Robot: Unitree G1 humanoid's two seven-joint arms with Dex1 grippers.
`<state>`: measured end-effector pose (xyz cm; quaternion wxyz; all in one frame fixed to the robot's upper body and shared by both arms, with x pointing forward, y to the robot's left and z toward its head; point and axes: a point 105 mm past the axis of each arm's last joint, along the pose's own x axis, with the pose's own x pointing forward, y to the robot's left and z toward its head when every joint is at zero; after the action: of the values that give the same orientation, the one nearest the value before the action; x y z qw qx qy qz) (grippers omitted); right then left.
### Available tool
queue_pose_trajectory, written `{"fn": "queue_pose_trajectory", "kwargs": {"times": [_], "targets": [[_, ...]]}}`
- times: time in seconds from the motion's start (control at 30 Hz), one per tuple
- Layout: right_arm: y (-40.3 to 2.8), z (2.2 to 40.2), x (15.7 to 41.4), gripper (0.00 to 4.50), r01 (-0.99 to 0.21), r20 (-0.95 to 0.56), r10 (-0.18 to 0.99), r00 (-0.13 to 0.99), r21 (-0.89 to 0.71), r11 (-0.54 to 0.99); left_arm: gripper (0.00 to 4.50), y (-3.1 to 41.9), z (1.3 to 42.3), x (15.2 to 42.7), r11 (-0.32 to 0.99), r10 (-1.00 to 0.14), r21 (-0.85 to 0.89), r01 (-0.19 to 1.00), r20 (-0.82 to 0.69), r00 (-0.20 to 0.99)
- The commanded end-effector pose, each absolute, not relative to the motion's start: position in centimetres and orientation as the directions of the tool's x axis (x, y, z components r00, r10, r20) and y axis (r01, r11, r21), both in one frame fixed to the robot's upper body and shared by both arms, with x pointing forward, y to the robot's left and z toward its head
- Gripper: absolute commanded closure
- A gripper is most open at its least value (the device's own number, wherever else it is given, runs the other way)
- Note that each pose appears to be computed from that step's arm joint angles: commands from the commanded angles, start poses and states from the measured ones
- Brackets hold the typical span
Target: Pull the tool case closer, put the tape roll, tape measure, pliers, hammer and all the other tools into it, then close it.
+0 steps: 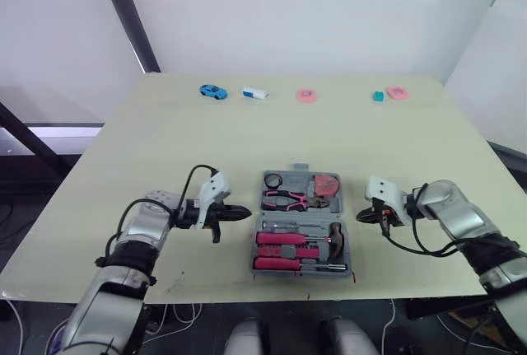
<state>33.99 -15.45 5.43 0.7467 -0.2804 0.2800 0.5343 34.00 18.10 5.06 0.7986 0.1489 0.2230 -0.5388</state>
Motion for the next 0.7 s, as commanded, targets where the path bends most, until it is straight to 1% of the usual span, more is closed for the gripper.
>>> {"fn": "queue_pose_trajectory", "kwargs": {"times": [0.03, 0.13, 0.27, 0.47, 0.7], "targets": [[-14.1, 5.7, 34.6, 4.49, -0.967, -0.732, 0.634, 0.248, -0.152, 0.203, 4.44, 17.2, 4.4, 34.7, 0.34, -0.773, 0.044, 0.939, -0.555, 0.306], [-12.8, 5.3, 34.6, 4.49, -0.974, -0.734, 0.641, 0.224, -0.15, 0.168, 4.44, 16.4, 4.2, 35.0, 0.315, -0.778, 0.055, 0.947, -0.557, 0.291], [-10.4, 4.9, 34.5, 4.49, -0.981, -0.721, 0.665, 0.195, -0.146, 0.13, 4.44, 15.0, 4.5, 34.6, 0.264, -0.821, 0.028, 0.964, -0.518, 0.24], [-10.6, 5.3, 34.4, 4.49, -0.98, -0.714, 0.672, 0.197, -0.153, 0.125, 4.44, 14.4, 4.4, 34.0, 0.238, -0.836, 0.02, 0.971, -0.505, 0.215], [-11.0, 5.4, 33.5, 4.49, -0.985, -0.717, 0.676, 0.171, -0.141, 0.1, 4.44, 13.9, 3.8, 33.1, 0.233, -0.841, 0.008, 0.972, -0.501, 0.205]]}}
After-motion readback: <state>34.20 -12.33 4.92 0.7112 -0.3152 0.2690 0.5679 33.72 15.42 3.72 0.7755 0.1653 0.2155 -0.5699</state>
